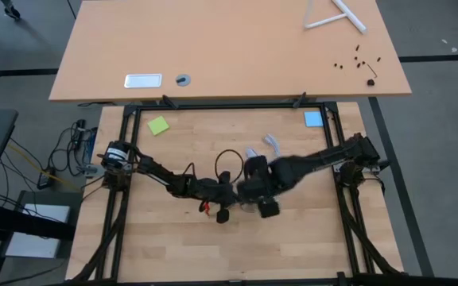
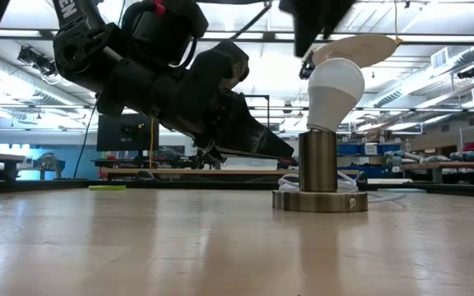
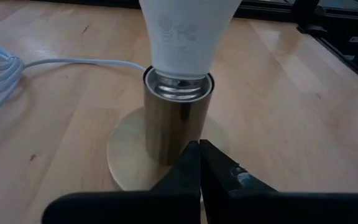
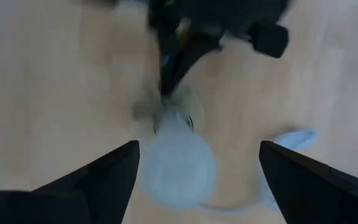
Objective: Screw lightbulb
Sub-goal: Insert the lightbulb into the lamp
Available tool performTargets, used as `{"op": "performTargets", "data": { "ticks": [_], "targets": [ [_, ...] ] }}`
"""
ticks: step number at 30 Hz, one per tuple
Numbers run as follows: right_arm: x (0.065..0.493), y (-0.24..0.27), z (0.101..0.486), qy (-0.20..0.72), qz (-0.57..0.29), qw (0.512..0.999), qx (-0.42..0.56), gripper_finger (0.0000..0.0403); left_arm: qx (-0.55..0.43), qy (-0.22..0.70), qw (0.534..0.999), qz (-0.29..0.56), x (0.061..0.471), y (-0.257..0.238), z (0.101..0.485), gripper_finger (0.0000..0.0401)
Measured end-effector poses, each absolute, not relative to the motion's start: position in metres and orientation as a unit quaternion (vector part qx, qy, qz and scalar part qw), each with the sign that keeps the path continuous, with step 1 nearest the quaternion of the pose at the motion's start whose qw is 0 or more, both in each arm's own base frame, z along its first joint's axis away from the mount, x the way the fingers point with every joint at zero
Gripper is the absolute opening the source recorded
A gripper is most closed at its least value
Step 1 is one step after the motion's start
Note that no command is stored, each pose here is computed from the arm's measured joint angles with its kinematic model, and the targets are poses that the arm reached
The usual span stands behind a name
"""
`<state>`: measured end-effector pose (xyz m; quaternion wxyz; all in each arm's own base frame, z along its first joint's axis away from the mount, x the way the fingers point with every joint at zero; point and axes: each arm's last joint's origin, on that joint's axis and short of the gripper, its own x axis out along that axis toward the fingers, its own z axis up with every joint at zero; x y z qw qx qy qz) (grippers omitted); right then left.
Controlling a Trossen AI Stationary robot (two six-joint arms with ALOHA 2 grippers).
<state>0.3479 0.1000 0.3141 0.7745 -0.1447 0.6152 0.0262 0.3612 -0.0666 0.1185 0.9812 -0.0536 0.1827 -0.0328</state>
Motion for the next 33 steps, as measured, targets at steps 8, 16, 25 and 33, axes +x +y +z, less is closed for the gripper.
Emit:
{"op": "performTargets", "data": {
  "ticks": [8, 16, 25, 33],
  "targets": [
    [0.332, 0.125, 0.3, 0.626, 0.063, 0.723, -0.286, 0.0338, -0.053, 0.188, 0.98, -0.032, 0.361, -0.067, 0.117, 0.0],
    [0.329, 0.123, 0.285, 0.641, 0.066, 0.693, -0.322, 0.0335, -0.052, 0.188, 0.98, -0.033, 0.361, -0.067, 0.117, 0.0],
    [0.331, 0.126, 0.284, 0.628, 0.086, 0.698, -0.333, 0.0326, -0.044, 0.195, 0.979, -0.034, 0.36, -0.067, 0.116, 0.0],
    [0.333, 0.128, 0.284, 0.623, 0.075, 0.714, -0.31, 0.0323, -0.041, 0.195, 0.979, -0.035, 0.36, -0.067, 0.116, 0.0]
  ]
}}
